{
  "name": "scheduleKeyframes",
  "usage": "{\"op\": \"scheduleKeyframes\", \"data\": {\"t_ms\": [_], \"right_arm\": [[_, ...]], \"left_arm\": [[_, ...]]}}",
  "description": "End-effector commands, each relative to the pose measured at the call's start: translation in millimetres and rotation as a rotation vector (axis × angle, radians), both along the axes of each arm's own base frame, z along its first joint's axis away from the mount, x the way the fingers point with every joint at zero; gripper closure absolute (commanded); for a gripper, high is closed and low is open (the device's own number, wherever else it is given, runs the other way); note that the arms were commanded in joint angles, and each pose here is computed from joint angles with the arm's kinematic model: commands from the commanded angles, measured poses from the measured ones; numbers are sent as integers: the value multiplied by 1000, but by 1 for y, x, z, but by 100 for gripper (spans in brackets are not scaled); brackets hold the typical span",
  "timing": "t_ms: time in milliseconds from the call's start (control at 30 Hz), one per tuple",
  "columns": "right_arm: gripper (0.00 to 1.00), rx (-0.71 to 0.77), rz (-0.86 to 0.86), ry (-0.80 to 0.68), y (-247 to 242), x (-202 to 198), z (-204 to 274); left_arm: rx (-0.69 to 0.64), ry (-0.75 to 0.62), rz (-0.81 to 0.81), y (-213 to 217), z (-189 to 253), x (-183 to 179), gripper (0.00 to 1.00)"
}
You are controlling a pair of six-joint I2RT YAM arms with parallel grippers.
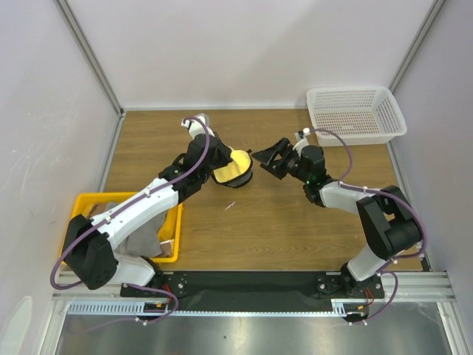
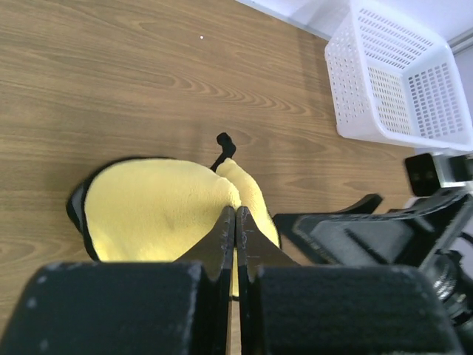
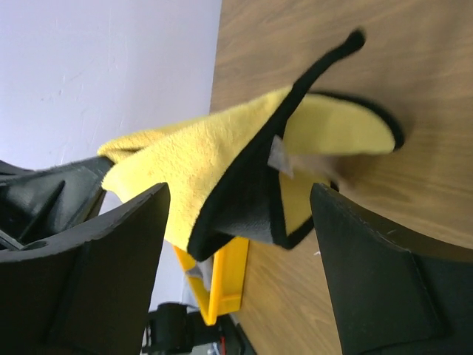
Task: Fold and stack the towels
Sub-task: Move the towel to the center of the board
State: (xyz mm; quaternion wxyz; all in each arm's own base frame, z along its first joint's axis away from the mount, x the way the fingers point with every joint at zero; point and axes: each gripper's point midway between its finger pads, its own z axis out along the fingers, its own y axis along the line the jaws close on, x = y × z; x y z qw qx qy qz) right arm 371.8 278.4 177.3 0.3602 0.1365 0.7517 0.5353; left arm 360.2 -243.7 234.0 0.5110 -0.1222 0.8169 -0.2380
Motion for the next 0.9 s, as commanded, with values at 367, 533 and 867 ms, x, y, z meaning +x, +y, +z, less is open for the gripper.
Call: {"op": "scheduleKeyframes", "data": {"t_ms": [367,533,867], "right_arm": [[24,175,1,-41,27,5,36],[25,146,0,28,34,-1,15],[34,141,1,58,46,-1,6]], "left_arm": [[-55,-54,17,1,11,-3,100],[-56,-64,29,4,15,-3,100],[-73,-67,20,3,15,-5,100]]}}
